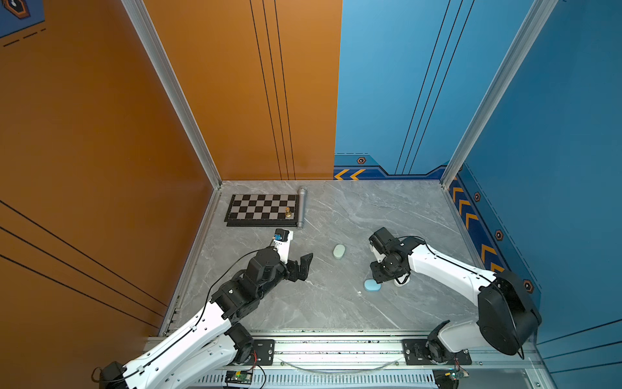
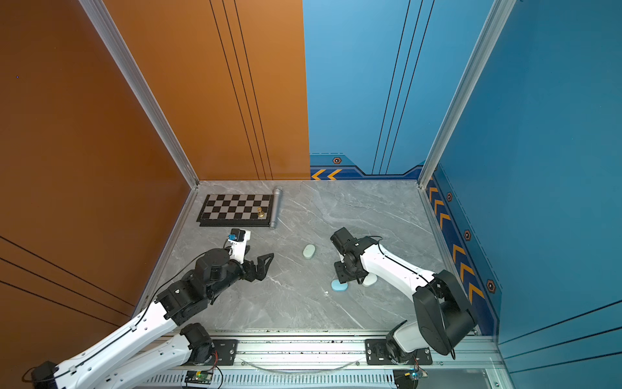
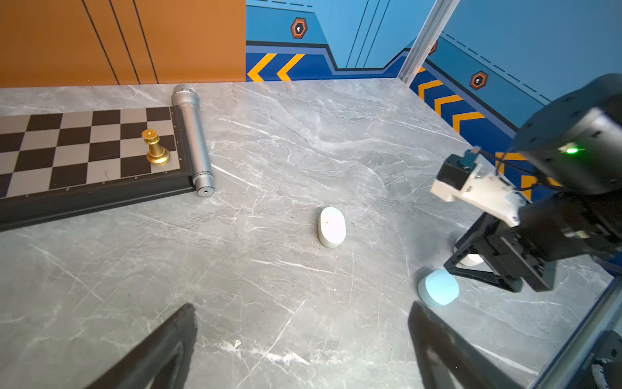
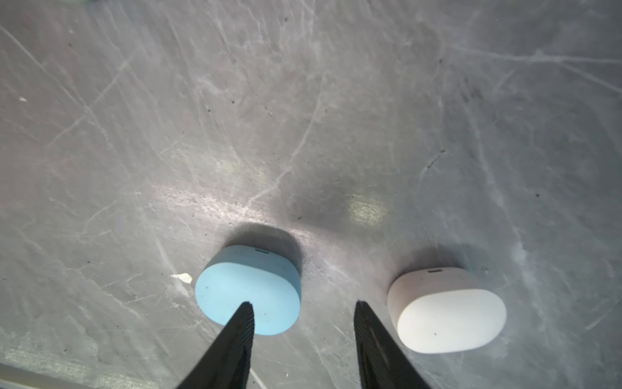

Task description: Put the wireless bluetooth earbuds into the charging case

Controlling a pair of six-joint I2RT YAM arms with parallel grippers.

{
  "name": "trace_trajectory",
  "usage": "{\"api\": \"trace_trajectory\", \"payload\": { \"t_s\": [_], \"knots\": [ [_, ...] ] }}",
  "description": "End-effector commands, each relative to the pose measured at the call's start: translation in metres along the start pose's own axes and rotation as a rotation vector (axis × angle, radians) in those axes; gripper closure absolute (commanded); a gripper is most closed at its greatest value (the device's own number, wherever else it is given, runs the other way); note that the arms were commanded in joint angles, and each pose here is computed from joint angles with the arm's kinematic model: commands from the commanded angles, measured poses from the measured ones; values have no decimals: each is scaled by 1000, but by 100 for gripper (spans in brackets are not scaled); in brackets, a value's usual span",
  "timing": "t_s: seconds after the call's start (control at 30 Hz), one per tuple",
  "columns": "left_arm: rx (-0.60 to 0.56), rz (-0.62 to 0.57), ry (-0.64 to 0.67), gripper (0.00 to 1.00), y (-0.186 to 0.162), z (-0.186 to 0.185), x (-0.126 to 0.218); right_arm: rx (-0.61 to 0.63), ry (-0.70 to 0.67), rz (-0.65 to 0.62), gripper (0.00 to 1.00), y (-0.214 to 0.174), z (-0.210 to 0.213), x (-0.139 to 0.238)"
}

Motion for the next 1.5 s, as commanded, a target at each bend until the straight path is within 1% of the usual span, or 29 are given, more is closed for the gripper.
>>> {"api": "trace_trajectory", "payload": {
  "t_s": [0.0,0.07,0.13,0.17,0.2,0.23,0.3,0.33,0.37,0.4,0.43,0.47,0.57,0.67,0.73,0.87,0.93,0.97,1.03,1.07,1.1,1.17,1.23,1.27,1.3,1.33,1.47],
  "knots": [
    [63,1,113,2,5,26,-2,-14,42,-189,49,32,0,41],
    [61,-18,155,2,16,41,-6,-37,55,-345,48,54,-11,69],
    [57,-58,236,2,30,68,-8,-75,28,-523,47,74,-37,98],
    [72,-74,275,2,35,83,-8,-91,5,-595,46,79,-50,108],
    [103,-107,308,2,45,100,-9,-106,-34,-686,45,84,-68,119],
    [142,-133,350,2,50,120,-9,-123,-74,-753,40,86,-85,125],
    [232,-167,466,2,51,164,-8,-159,-160,-852,33,82,-115,128],
    [270,-192,534,2,49,186,-5,-193,-229,-889,33,78,-132,127],
    [290,-206,594,2,44,204,-4,-222,-289,-906,31,72,-145,123],
    [282,-231,640,2,39,220,-3,-234,-354,-918,31,65,-156,117],
    [242,-248,664,2,34,230,-5,-234,-404,-933,31,60,-164,111],
    [198,-262,676,2,29,236,-7,-238,-422,-937,31,55,-169,104],
    [139,-207,720,2,10,252,-17,-264,-418,-941,32,43,-179,79],
    [96,-188,699,2,-1,255,-30,-233,-404,-938,31,40,-179,54],
    [76,-187,686,2,-4,257,-38,-213,-406,-945,28,43,-180,46],
    [42,-227,628,2,8,254,-57,-257,-417,-1008,26,52,-193,37],
    [6,-231,598,2,12,252,-69,-254,-401,-1042,26,62,-195,35],
    [-8,-205,597,2,5,252,-76,-269,-378,-1039,26,65,-196,32],
    [-54,-188,566,2,-7,247,-90,-250,-337,-1044,26,70,-194,22],
    [-79,-203,555,2,-5,244,-95,-236,-324,-1058,26,71,-192,16],
    [-79,-208,555,2,-4,244,-94,-221,-314,-1063,26,70,-190,8],
    [-77,-210,564,2,-6,244,-92,-207,-297,-1104,24,76,-187,8],
    [-71,-212,571,2,-4,247,-93,-200,-289,-998,20,79,-189,-2],
    [-69,-211,564,2,-4,247,-93,-208,-273,-990,15,86,-191,-5],
    [-69,-211,563,2,-4,247,-93,-230,-286,-1003,3,85,-195,-3],
    [-70,-210,562,2,-5,246,-92,-248,-304,-979,0,84,-199,-4],
    [-72,-211,561,2,-5,245,-93,-247,-315,-978,0,84,-198,-4]
  ]
}}
Point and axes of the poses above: each gripper's point midway between its finger pads, its own x axis back along the fingers, its own z axis along the line the jaws close on, y = z × x, the point moved 1 cm from there along x, back along the fingers, and after that the axes turned 6 degrees about x, right-handed, at the moved point
